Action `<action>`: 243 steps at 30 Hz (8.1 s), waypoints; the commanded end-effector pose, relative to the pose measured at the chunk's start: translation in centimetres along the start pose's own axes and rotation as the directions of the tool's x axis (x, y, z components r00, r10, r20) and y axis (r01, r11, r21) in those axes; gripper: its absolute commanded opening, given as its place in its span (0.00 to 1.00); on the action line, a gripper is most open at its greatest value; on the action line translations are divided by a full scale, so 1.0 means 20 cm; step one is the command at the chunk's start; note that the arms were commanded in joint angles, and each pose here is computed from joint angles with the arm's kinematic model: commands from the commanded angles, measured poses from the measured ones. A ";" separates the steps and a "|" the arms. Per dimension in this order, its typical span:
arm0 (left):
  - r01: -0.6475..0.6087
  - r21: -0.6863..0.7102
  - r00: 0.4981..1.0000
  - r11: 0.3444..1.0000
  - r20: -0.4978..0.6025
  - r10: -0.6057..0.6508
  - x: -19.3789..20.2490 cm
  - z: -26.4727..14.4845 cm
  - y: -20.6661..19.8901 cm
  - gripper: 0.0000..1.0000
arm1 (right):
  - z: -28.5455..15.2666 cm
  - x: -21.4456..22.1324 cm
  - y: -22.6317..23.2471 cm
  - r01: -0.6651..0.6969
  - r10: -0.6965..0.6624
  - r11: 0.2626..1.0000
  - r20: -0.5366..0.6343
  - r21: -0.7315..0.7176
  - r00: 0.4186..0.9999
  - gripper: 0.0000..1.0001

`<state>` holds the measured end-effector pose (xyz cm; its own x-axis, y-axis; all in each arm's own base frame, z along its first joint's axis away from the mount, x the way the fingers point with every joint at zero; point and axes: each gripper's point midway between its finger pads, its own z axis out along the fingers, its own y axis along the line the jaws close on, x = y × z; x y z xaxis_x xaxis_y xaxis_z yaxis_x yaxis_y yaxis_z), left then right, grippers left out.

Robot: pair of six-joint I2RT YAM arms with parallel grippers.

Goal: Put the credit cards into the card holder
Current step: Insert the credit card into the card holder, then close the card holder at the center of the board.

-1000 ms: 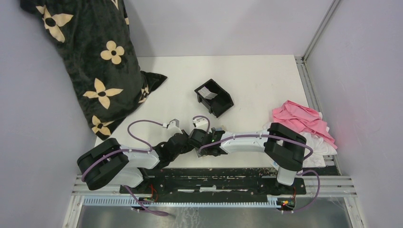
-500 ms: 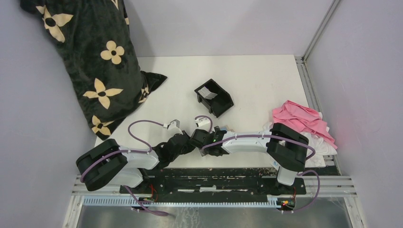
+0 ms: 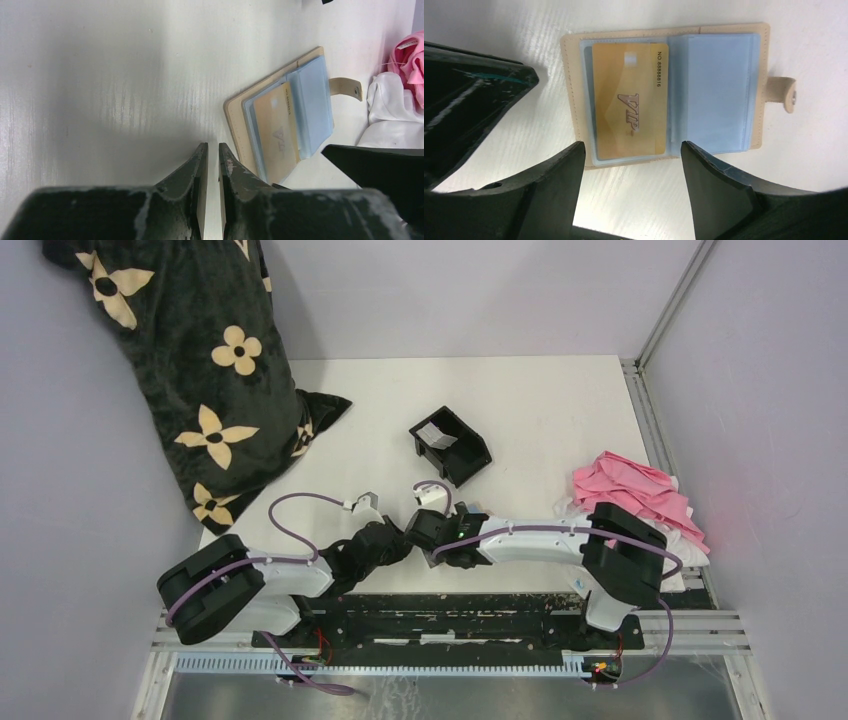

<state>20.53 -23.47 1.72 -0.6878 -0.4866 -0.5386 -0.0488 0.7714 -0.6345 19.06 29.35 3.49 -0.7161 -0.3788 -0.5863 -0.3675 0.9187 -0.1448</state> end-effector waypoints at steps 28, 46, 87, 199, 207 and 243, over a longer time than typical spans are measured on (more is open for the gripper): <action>-0.053 -0.053 0.996 0.997 -0.076 0.049 0.05 0.07 -0.04 0.22 | -0.23 -0.85 -0.39 -0.105 0.104 0.994 0.389 -0.017 0.915 0.75; -0.092 -0.052 0.994 0.994 -0.065 0.088 0.03 0.24 -0.14 0.22 | 0.09 -1.14 -0.45 -0.069 0.101 0.992 0.337 -0.105 0.936 0.82; 0.006 0.108 0.992 0.994 -0.130 0.008 0.08 0.11 -0.14 0.27 | -0.06 -0.14 -0.73 -0.369 0.382 0.923 0.139 -0.113 0.914 0.88; 0.091 0.391 0.994 0.916 -0.097 -0.057 -0.02 -0.05 -0.58 0.27 | 0.10 -0.02 -0.25 -0.497 0.533 0.783 -0.009 -0.374 0.846 0.20; 0.086 0.397 0.992 0.914 -0.121 -0.040 0.03 -0.02 -0.62 0.27 | 0.10 -0.03 -0.23 -0.486 0.520 0.791 -0.008 -0.371 0.854 0.21; 0.096 0.355 0.992 0.930 -0.107 -0.062 0.05 -0.04 -0.51 0.41 | 0.10 0.00 -0.21 -0.473 0.506 0.803 -0.006 -0.364 0.863 0.26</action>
<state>19.39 -31.76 6.70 -0.7809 -0.4268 -0.4561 0.1598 0.5694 -0.8064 21.37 25.28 1.79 -0.8187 0.1287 -0.5596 -0.1693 0.8771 0.4495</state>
